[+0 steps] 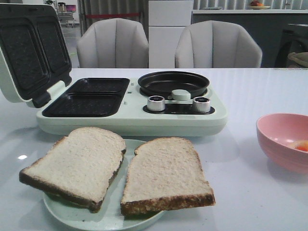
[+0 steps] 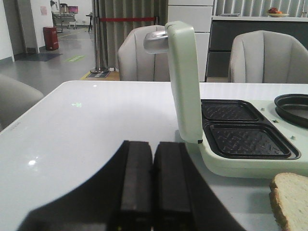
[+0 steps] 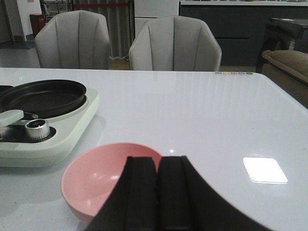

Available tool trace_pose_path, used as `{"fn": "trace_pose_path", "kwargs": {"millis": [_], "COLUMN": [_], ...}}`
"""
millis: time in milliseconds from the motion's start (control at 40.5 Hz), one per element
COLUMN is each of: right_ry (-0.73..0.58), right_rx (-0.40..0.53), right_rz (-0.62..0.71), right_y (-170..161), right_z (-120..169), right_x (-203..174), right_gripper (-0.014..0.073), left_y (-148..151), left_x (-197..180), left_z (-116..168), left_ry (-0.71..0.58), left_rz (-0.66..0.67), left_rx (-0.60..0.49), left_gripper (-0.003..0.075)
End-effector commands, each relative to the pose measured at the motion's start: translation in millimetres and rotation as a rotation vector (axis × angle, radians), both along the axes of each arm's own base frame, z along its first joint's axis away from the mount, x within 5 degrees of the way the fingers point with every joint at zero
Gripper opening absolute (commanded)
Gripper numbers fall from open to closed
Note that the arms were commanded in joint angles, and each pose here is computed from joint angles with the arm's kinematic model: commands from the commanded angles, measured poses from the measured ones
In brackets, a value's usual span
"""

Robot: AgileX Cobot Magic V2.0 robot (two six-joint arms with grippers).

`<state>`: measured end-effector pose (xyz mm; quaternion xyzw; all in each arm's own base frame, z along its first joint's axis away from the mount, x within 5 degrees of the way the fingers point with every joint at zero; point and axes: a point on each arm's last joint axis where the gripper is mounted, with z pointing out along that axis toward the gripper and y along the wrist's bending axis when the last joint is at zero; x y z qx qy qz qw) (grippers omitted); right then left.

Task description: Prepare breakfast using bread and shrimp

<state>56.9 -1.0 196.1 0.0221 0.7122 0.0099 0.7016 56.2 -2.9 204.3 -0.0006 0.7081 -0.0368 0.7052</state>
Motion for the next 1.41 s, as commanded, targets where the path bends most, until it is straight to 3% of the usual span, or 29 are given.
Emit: {"fn": "trace_pose_path", "kwargs": {"millis": [0, 173, 271, 395, 567, 715, 863, 1233, 1381], "right_ry": [-0.132, -0.158, -0.164, -0.178, -0.167, -0.095, 0.050, 0.303, 0.357], "right_rx": [-0.018, -0.020, -0.018, -0.014, -0.012, -0.010, -0.007, -0.003, -0.002], "right_rz": [-0.003, -0.003, -0.004, -0.006, -0.009, -0.011, -0.013, -0.014, -0.014], "right_y": [0, 0, 0, 0, 0, 0, -1, -2, -2], "right_z": [16, 19, 29, 63, 115, 150, 161, 140, 130], "right_x": [-3, -4, -6, -16, -26, -23, -9, 27, 34], "right_gripper": [0.0036, 0.0036, 0.0036, 0.0036, 0.0036, 0.0036, 0.0036, 0.0036, 0.0036], "left_y": [0, 0, 0, 0, 1, 1, 0, -2, -3], "left_x": [0, -1, -2, -11, -25, -22, -8, 24, 30], "left_z": [0, 0, 12, 48, 105, 141, 158, 133, 126], "left_ry": [-0.080, -0.089, -0.189, -0.327, -0.350, -0.215, -0.070, 0.215, 0.256], "left_rz": [-0.006, -0.006, -0.008, -0.008, -0.010, -0.010, -0.010, -0.013, -0.015], "left_rx": [-0.007, -0.007, -0.013, -0.020, -0.022, -0.014, -0.006, 0.002, -0.002], "left_gripper": [0.0098, 0.0098, 0.0098, 0.0098, 0.0098, 0.0098, 0.0098, 0.0098, 0.0098]}}
